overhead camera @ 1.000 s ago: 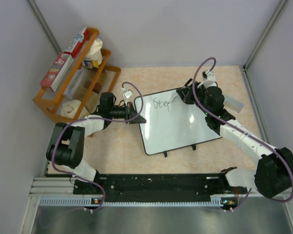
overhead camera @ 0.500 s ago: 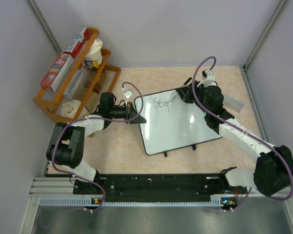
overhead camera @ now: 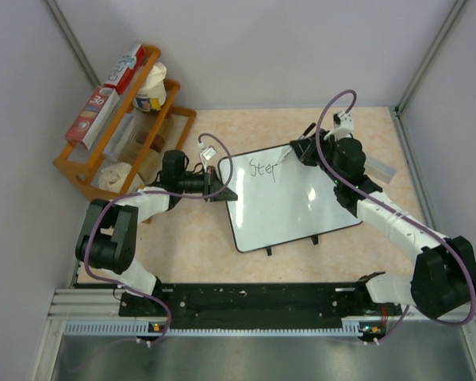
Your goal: Write a sentence on the whiteboard
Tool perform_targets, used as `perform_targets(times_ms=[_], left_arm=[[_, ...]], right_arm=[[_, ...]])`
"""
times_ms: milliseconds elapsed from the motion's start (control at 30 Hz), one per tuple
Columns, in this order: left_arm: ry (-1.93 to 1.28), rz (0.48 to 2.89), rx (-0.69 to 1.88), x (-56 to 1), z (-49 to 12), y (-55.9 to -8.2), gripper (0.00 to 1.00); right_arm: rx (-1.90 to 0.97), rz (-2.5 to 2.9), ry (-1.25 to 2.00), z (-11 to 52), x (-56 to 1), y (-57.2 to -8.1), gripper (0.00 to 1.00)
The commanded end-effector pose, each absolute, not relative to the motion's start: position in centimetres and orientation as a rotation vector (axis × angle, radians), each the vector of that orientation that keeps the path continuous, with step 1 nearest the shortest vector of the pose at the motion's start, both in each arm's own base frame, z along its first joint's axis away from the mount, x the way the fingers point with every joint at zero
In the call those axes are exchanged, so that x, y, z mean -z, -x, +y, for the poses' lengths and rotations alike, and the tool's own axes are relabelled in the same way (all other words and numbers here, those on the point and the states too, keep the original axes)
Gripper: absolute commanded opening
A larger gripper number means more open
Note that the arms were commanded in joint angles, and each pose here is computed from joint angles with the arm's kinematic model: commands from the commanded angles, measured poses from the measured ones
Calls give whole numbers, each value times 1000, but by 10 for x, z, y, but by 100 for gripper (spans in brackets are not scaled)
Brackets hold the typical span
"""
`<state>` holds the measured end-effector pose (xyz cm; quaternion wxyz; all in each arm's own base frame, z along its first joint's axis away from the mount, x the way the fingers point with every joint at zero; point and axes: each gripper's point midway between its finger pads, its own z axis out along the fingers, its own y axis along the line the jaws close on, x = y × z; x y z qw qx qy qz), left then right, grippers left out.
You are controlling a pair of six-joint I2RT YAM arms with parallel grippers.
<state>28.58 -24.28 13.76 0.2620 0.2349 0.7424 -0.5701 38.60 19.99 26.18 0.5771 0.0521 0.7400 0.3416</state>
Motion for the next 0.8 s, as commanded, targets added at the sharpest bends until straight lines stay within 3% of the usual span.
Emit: perform_targets(times_ms=[0, 767], left_arm=[[-768, 2062, 1310, -82, -242, -285, 0], [-766, 2064, 1308, -82, -242, -286, 0]], right_arm=[[-770, 1655, -146, 188, -289, -396, 0], [-827, 1728, -90, 199, -258, -384, 0]])
